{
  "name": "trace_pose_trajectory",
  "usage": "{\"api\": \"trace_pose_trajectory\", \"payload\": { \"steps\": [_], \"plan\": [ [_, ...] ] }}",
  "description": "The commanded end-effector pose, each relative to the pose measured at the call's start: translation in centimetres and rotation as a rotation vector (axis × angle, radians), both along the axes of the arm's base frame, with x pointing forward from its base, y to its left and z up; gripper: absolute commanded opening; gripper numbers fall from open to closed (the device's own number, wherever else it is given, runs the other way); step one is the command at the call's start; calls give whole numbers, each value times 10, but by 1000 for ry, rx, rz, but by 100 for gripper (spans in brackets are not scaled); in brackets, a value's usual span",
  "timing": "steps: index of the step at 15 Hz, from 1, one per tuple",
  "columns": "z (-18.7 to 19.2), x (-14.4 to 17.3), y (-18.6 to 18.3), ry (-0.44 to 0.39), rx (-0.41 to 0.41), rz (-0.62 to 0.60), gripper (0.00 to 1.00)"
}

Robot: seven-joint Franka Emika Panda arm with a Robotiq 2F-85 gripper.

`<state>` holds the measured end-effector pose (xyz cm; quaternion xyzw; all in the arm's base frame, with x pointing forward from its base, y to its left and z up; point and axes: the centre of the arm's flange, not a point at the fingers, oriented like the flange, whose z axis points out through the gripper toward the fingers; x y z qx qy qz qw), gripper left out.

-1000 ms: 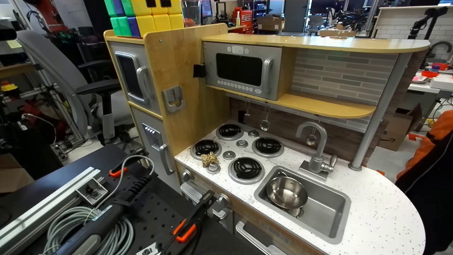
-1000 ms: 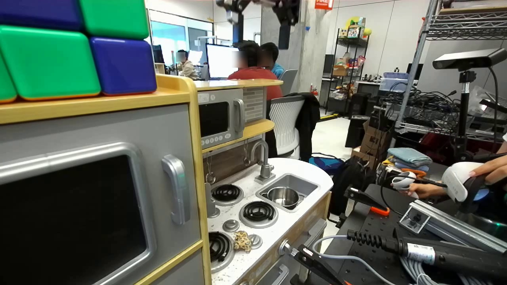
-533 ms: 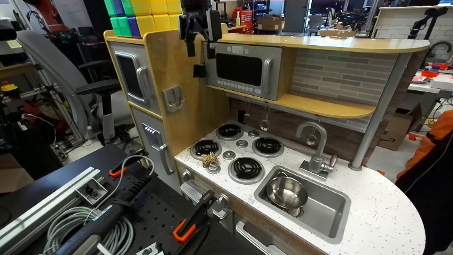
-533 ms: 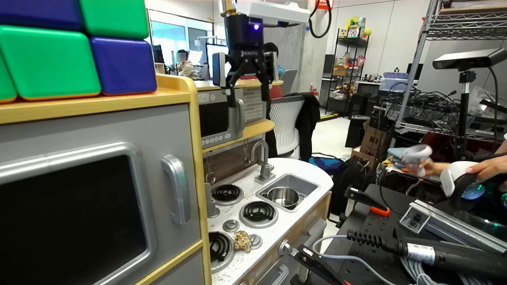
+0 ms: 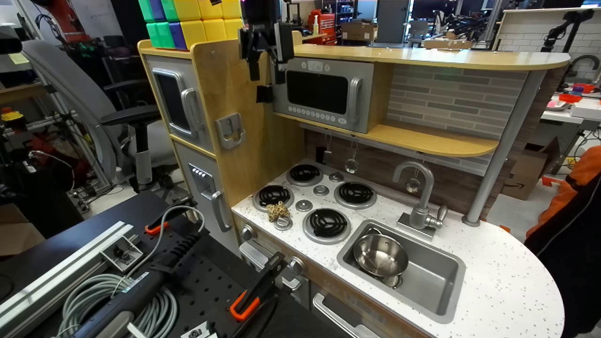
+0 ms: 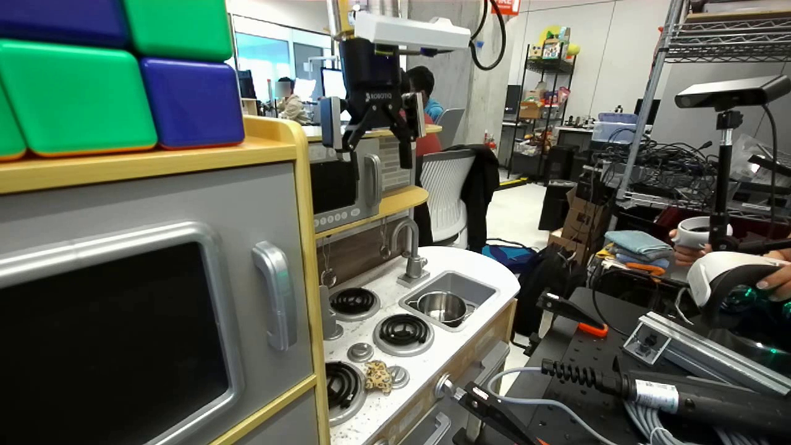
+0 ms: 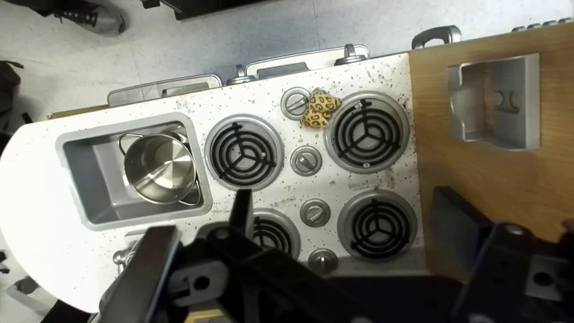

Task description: Remove the plush toy from the stove and put it inside the silver pot in the sink

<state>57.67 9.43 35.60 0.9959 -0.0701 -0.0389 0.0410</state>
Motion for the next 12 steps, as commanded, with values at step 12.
{"api": "trace_pose_trajectory", "payload": {
  "steps": [12],
  "plan": [
    [-180,-25,8,48,-56,45,100]
  ]
}}
